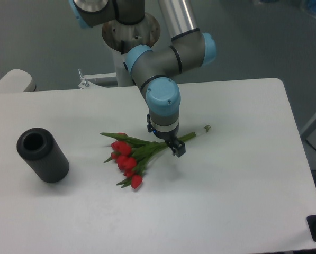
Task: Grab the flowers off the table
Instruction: 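Lower the gripper onto the tulip stems just below the blooms, then close the gripper around the tulip stems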
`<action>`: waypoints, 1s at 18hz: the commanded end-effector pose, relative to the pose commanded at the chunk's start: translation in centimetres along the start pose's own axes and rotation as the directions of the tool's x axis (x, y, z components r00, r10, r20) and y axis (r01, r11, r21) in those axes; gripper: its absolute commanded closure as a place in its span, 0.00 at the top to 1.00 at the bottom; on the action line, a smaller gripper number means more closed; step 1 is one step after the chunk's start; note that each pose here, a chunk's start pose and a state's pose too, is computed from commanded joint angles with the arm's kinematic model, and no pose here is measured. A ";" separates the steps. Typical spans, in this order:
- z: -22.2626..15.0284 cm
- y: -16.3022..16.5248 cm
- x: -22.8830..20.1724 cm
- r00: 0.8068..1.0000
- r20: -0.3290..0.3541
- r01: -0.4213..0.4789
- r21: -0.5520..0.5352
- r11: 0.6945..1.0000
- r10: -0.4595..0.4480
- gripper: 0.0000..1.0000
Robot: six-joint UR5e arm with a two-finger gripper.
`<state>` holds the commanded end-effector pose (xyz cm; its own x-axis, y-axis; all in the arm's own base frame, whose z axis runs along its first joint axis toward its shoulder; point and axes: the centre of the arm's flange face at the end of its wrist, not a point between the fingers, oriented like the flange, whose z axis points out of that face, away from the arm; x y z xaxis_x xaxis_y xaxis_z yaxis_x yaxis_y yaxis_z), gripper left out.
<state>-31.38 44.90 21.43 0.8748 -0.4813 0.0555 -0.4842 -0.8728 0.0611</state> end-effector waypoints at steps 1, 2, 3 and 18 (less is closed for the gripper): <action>0.4 -0.5 0.5 1.000 -0.001 -0.008 -0.001 1.000 0.008 1.00; 0.7 -0.8 0.9 1.000 0.001 -0.014 -0.001 1.000 0.014 1.00; 1.0 -0.9 1.0 1.000 0.007 -0.007 0.002 1.000 0.007 1.00; 3.3 -2.9 2.2 0.999 0.028 0.031 0.058 0.998 -0.032 0.99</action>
<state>-27.96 46.06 18.10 0.8902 -0.4548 0.0259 -0.4551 -0.8904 0.0049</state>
